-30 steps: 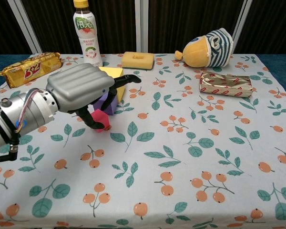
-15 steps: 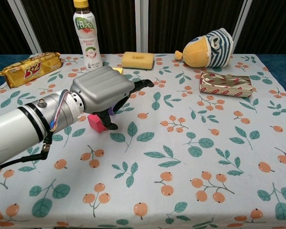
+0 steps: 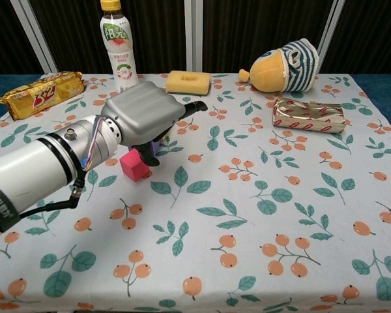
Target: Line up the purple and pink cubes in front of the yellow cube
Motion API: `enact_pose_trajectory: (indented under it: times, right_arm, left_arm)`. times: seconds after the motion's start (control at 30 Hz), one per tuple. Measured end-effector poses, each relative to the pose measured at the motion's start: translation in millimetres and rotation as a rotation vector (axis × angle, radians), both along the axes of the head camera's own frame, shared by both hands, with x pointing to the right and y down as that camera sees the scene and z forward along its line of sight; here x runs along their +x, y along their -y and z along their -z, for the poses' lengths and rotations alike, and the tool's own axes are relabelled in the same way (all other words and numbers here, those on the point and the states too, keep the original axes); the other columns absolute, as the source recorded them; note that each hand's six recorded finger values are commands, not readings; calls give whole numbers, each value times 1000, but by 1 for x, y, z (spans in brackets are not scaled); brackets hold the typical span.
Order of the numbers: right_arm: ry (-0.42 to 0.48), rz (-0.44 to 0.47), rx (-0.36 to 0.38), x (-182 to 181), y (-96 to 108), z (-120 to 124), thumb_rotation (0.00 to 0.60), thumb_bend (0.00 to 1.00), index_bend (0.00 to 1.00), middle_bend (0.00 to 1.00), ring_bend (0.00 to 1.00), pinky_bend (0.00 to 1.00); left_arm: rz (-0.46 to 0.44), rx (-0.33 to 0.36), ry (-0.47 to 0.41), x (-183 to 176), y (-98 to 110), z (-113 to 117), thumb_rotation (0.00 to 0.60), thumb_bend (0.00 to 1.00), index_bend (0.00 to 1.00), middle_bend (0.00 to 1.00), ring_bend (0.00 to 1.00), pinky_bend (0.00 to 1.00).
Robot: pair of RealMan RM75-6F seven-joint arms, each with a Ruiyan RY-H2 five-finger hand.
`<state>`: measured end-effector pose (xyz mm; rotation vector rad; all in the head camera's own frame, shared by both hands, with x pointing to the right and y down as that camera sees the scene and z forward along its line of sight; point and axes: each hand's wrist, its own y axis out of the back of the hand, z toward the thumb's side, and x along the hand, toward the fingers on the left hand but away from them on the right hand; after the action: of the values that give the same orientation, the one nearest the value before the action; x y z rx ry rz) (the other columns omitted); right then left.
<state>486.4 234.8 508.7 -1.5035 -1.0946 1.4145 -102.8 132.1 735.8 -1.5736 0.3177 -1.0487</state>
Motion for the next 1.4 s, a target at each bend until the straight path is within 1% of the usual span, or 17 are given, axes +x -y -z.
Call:
enact_pose_trajectory:
  times: [0.53, 0.63, 0.83, 1.07, 1.17, 1.4]
  right_arm:
    - [-1, -4, 2, 1, -1, 1, 600, 66, 225, 296, 257, 357]
    - [-1, -5, 4, 2, -1, 1, 600, 66, 224, 296, 257, 358]
    - [3, -3, 0, 1, -1, 0, 600, 66, 224, 296, 257, 359]
    - [-1, -12, 4, 3, -2, 2, 600, 66, 224, 297, 257, 359]
    - [0, -12, 3, 4, -3, 2, 600, 66, 224, 296, 257, 360]
    - [2, -6, 2, 2, -2, 1, 600, 66, 224, 297, 257, 360]
  left_arm:
    - [-7, 29, 57, -5, 12, -6, 600, 17, 132, 751, 719, 744]
    - [-2, 20, 47, -5, 10, -4, 600, 17, 132, 751, 719, 744]
    - [-29, 15, 14, 0, -2, 6, 600, 17, 132, 751, 719, 743]
    - [-35, 3, 67, -3, -4, -5, 600, 18, 132, 750, 719, 743]
    - [-33, 9, 87, -4, -2, -9, 600, 18, 132, 750, 719, 743]
    - [-22, 38, 101, -7, 6, -9, 600, 17, 132, 750, 719, 743]
